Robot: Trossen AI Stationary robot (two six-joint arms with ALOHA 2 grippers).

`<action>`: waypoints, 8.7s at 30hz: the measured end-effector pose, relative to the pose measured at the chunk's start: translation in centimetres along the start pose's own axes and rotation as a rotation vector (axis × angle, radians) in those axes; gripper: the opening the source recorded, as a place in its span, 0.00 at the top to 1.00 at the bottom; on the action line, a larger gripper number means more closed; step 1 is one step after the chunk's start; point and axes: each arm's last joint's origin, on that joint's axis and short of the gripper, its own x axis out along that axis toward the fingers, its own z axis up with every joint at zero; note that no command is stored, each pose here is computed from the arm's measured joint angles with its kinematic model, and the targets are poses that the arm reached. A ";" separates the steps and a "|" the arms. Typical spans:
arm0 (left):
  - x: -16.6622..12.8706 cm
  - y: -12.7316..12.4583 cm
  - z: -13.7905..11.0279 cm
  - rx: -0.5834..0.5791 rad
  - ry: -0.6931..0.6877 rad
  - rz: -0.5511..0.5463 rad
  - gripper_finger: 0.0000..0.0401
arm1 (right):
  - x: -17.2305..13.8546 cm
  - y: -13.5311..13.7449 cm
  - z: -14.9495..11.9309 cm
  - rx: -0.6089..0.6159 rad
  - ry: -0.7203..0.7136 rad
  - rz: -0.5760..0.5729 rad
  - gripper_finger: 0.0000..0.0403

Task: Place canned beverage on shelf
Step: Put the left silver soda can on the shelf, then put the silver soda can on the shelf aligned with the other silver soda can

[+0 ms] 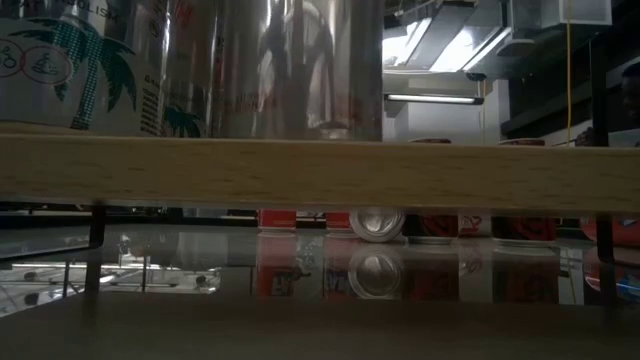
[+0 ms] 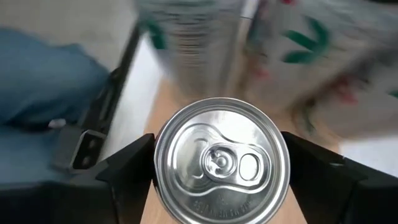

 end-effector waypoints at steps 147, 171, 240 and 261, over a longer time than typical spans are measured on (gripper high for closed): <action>0.0 0.0 0.1 -0.003 -0.014 0.010 0.11 | -17.1 -6.1 -0.6 -0.207 -0.026 -0.148 0.07; 0.0 0.2 0.2 -0.003 -0.024 0.063 0.11 | -26.2 -22.5 -15.7 0.185 0.054 -0.540 0.07; 0.0 0.2 0.3 -0.009 -0.044 0.084 0.11 | -13.4 -34.1 -28.7 0.280 0.406 -0.187 0.07; -0.2 0.7 1.4 -0.110 -0.195 0.295 0.11 | -12.6 -33.6 -29.2 0.356 0.321 -0.130 0.27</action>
